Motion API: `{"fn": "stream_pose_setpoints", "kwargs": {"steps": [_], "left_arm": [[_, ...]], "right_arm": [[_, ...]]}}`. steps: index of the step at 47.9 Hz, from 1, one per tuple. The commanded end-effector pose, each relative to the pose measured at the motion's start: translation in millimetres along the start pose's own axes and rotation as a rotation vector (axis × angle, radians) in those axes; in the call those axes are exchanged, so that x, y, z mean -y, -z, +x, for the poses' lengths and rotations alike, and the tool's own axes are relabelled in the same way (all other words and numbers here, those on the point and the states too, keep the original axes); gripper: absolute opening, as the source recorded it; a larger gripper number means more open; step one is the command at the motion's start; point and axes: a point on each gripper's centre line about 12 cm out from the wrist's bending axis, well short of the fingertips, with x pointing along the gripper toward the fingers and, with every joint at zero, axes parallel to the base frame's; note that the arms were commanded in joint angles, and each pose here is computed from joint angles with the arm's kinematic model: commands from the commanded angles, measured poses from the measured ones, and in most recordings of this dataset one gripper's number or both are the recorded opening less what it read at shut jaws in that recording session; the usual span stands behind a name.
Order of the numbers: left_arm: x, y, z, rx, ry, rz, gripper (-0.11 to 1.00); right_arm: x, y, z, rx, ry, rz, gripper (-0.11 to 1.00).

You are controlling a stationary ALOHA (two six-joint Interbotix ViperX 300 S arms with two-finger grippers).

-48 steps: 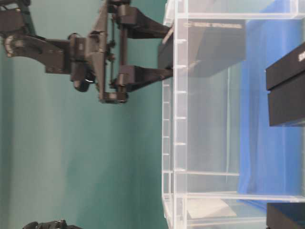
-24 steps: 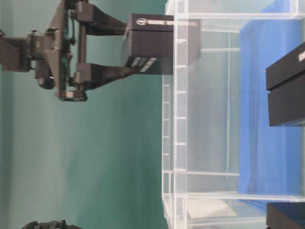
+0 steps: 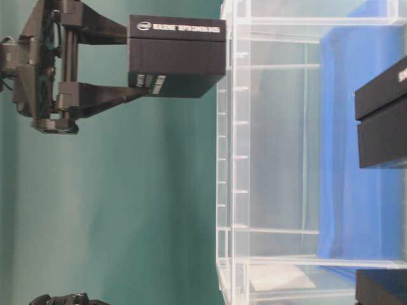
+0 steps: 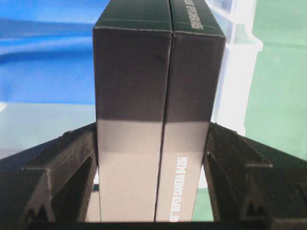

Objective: Take out the box from the case.
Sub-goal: 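Lift the right box up out of the case with the right gripper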

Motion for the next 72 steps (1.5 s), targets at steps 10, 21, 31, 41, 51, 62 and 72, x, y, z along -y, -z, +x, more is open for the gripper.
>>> {"fn": "stream_pose_setpoints", "kwargs": {"steps": [10, 21, 31, 41, 51, 62, 72], "left_arm": [[1.0, -0.8, -10.3, 0.017, 0.033, -0.001, 0.98], [0.8, -0.9, -10.3, 0.017, 0.031, -0.002, 0.98], [0.8, -0.9, -10.3, 0.017, 0.031, -0.002, 0.98], [0.8, -0.2, -9.9, 0.015, 0.03, 0.001, 0.98], [0.6, -0.8, -10.8, 0.018, 0.032, 0.001, 0.98], [0.6, -0.6, -9.9, 0.015, 0.03, 0.001, 0.98], [0.6, -0.6, -9.9, 0.015, 0.03, -0.001, 0.98]], "right_arm": [[8.6, -0.3, -30.3, 0.013, -0.049, 0.005, 0.64], [8.2, -0.4, -30.3, 0.014, -0.052, 0.0, 0.64], [8.0, -0.8, -29.7, 0.017, -0.05, 0.0, 0.64], [8.3, -1.4, -30.2, 0.017, -0.052, 0.002, 0.64], [8.2, -1.0, -30.3, 0.019, -0.052, 0.0, 0.64], [8.5, -2.3, -30.2, 0.025, -0.051, 0.003, 0.64], [8.5, -2.4, -30.2, 0.026, -0.05, 0.003, 0.64]]}}
